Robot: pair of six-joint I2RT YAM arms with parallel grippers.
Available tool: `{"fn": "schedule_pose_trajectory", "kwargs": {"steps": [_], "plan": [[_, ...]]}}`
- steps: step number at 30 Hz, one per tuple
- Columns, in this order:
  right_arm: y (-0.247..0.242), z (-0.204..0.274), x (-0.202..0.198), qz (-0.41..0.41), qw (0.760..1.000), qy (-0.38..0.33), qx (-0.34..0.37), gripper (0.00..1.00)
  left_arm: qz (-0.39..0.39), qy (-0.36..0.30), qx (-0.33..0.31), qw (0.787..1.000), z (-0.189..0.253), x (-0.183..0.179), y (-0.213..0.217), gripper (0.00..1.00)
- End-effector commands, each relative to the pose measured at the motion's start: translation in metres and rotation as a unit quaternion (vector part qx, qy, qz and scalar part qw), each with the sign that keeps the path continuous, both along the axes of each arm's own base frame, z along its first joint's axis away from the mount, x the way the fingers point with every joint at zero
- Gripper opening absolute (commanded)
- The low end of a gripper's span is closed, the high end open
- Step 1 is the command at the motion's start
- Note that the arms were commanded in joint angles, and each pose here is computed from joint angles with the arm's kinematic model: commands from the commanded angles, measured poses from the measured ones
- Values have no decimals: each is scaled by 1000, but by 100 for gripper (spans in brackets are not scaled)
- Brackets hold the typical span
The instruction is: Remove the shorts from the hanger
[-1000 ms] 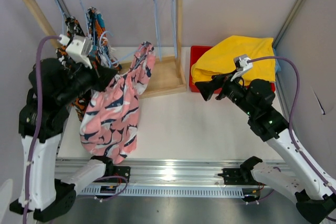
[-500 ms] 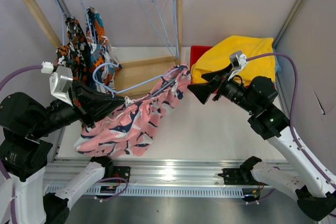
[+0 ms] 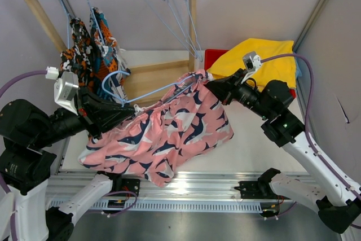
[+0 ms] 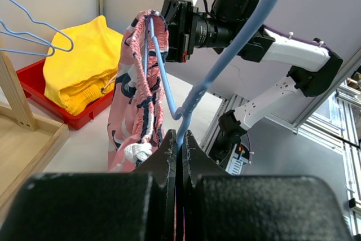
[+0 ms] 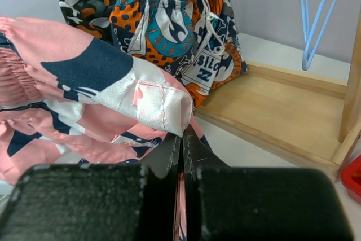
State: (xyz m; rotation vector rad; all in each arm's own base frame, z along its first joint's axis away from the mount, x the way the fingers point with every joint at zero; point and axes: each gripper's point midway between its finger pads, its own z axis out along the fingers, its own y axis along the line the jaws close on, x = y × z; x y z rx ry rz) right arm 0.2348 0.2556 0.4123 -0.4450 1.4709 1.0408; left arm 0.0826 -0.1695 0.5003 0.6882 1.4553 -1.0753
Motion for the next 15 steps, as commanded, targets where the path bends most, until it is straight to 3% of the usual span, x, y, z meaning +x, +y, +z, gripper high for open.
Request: {"fn": "schedule_pose_trajectory", "kwargs": {"steps": [1,4,8,12,15], "plan": [[-10,18,10,-37,998,-38,23,0,0,-27,-10,1000,13,-3,1,0],[-40,24,37,-122,992,-32,30,0,13,-21,-2,1000,6,2,3,0],[-117,31,80,-223,973,-4,64,0,21,-15,7,1000,-1,3,5,0],[-135,22,88,-244,968,16,58,0,30,-13,13,999,-5,6,6,0],[-119,8,80,-208,976,39,60,0,39,-6,19,999,-8,13,6,0]]}}
